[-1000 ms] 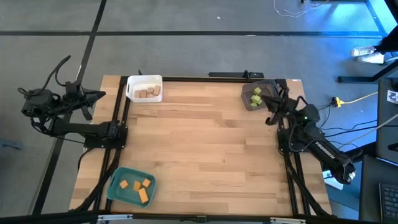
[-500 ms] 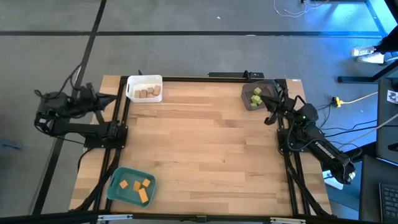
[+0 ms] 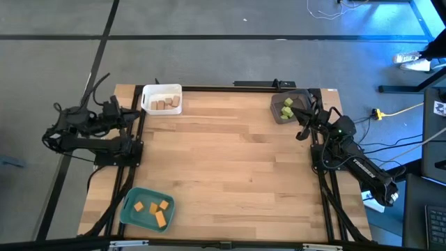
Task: Sort & place blocks by color
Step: Return to Home Position
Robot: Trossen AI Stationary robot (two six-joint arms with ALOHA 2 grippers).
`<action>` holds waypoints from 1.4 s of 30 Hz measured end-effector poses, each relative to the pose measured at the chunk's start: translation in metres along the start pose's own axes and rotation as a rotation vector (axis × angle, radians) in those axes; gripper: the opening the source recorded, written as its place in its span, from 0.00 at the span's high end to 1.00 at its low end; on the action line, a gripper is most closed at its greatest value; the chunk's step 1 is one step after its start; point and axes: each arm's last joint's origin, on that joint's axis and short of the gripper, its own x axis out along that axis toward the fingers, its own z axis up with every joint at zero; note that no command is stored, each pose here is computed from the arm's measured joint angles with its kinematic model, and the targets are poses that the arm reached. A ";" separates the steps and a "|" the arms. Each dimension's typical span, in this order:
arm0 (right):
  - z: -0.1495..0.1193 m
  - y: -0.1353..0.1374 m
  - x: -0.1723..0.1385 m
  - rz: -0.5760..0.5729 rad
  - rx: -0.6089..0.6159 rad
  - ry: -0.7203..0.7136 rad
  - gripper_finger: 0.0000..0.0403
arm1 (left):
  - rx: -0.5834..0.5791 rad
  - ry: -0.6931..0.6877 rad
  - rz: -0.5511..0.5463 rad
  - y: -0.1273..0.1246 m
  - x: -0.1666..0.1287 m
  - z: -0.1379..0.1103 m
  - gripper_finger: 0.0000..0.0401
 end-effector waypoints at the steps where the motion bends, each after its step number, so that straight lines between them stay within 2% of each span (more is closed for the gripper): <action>1: 0.000 0.000 0.000 0.000 0.000 0.000 1.00 | 0.006 -0.018 -0.013 -0.002 0.003 -0.001 1.00; 7: 0.000 0.000 0.000 0.003 0.001 0.000 1.00 | 0.043 -0.025 -0.035 -0.013 0.025 -0.019 1.00; 20: -0.003 0.006 -0.001 0.196 0.010 0.029 1.00 | 0.052 -0.013 -0.127 -0.034 0.068 -0.076 1.00; 28: -0.014 0.007 -0.002 0.231 0.124 0.148 1.00 | 0.028 -0.040 -0.184 -0.042 0.084 -0.110 1.00; 32: -0.016 0.010 -0.003 0.329 0.170 0.171 1.00 | 0.004 -0.048 -0.245 -0.046 0.089 -0.123 1.00; 37: -0.016 0.013 -0.004 0.427 0.180 0.177 1.00 | 0.008 -0.099 -0.296 -0.048 0.092 -0.128 1.00; 42: -0.016 0.013 -0.004 0.437 0.178 0.177 1.00 | 0.019 -0.099 -0.309 -0.049 0.091 -0.128 1.00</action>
